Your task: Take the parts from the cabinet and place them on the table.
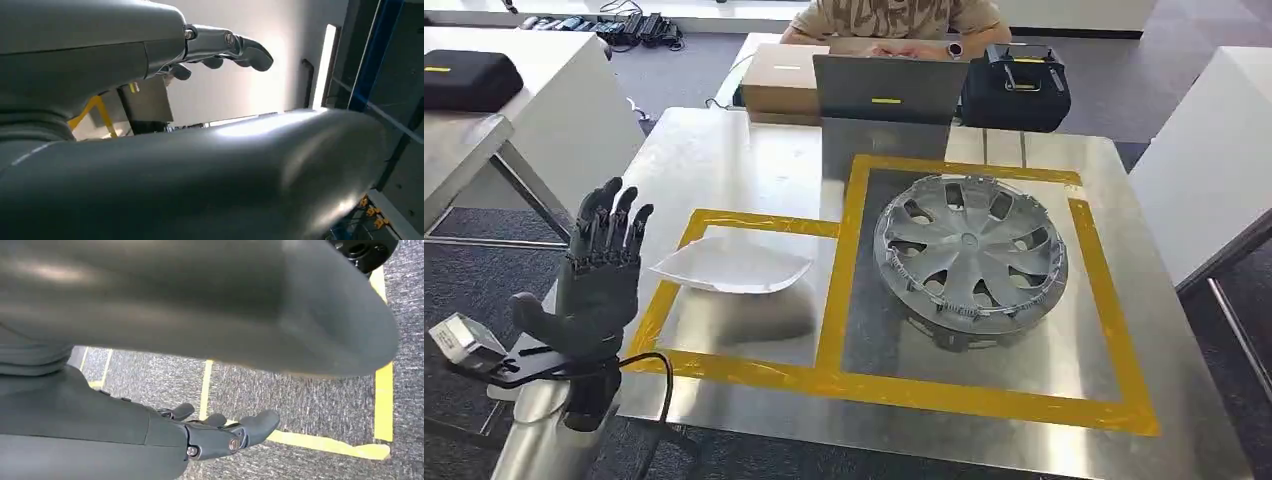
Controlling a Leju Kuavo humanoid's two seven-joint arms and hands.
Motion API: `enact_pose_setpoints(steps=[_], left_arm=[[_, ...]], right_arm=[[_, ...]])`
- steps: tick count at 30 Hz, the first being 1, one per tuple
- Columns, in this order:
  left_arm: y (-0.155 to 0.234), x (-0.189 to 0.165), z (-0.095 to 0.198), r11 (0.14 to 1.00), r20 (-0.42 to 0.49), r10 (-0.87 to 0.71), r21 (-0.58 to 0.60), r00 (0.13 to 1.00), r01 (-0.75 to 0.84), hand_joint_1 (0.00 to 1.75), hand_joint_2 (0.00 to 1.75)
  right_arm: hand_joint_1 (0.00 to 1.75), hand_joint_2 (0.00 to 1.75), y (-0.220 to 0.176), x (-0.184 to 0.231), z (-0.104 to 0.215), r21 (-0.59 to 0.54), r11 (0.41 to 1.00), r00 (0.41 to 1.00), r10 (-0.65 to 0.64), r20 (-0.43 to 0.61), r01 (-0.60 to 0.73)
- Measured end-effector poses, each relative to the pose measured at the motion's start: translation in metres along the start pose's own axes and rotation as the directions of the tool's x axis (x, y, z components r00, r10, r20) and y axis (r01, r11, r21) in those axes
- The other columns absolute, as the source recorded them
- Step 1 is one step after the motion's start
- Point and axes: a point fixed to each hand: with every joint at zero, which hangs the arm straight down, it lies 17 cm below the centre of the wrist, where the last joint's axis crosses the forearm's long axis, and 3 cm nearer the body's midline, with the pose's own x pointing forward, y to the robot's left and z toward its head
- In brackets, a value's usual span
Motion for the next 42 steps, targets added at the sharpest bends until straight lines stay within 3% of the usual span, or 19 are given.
enact_pose_setpoints(steps=[6, 26, 42], left_arm=[[-0.005, 0.009, -0.004, 1.0, 0.019, -0.007, 0.001, 1.0, 0.007, 0.0, 0.0], [0.0, -0.03, 0.014, 0.995, -0.125, -0.1, -0.023, 0.987, 0.098, 0.0, 0.0], [0.007, -0.035, 0.032, 0.995, -0.16, -0.1, -0.004, 0.982, 0.101, 0.0, 0.0]], right_arm=[[0.0, 0.0, -0.001, 0.003, 0.0, -0.003, 1.0, 1.0, 0.0, 0.005, 0.0], [0.0, 0.0, -0.003, 0.003, 0.0, -0.005, 1.0, 1.0, -0.008, -0.004, 0.008], [0.0, 0.0, -0.006, 0.001, 0.0, -0.007, 1.0, 1.0, 0.001, -0.008, -0.001]])
